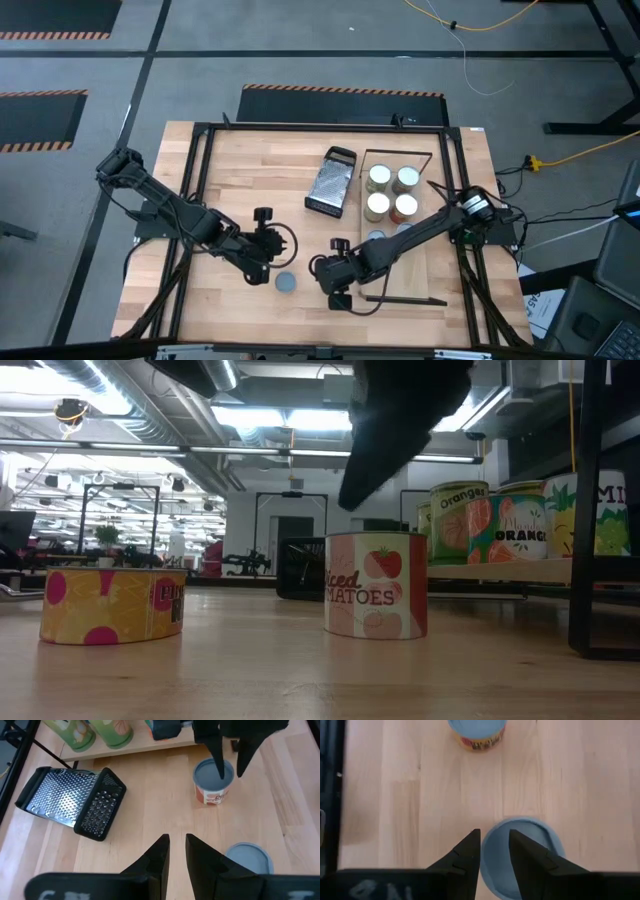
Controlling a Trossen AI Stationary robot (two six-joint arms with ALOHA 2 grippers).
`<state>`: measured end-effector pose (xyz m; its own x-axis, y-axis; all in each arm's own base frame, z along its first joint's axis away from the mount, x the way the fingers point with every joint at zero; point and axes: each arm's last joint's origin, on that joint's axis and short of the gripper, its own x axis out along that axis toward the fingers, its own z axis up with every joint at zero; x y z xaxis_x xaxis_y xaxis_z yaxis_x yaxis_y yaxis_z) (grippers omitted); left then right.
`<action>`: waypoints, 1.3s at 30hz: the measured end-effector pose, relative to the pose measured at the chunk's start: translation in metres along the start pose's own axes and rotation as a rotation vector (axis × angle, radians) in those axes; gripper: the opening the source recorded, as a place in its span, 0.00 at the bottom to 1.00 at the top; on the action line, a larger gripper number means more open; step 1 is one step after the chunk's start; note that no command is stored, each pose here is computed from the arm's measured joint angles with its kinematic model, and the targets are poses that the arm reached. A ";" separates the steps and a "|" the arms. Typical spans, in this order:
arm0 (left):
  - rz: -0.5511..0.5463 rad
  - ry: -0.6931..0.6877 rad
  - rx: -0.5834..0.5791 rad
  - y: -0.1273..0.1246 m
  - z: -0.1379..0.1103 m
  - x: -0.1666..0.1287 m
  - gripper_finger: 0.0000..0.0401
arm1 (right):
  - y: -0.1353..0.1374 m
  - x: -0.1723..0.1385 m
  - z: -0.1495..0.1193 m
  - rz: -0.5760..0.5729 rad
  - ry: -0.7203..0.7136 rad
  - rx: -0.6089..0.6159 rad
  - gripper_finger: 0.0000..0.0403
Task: Pick and place cans onto a shelf
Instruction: Put the canned diced tomatoes on the shelf
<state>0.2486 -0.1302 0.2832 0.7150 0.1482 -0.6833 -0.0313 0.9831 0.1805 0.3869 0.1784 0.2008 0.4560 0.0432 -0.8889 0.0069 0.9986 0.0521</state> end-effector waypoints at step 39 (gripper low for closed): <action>-0.001 0.002 0.000 0.000 0.000 0.000 0.14 | 0.004 -0.040 0.014 -0.006 0.099 -0.145 0.01</action>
<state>0.2484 -0.1303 0.2830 0.7138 0.1470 -0.6847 -0.0303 0.9833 0.1794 0.3815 0.1800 0.2428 0.3666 0.0323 -0.9298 -0.1224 0.9924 -0.0138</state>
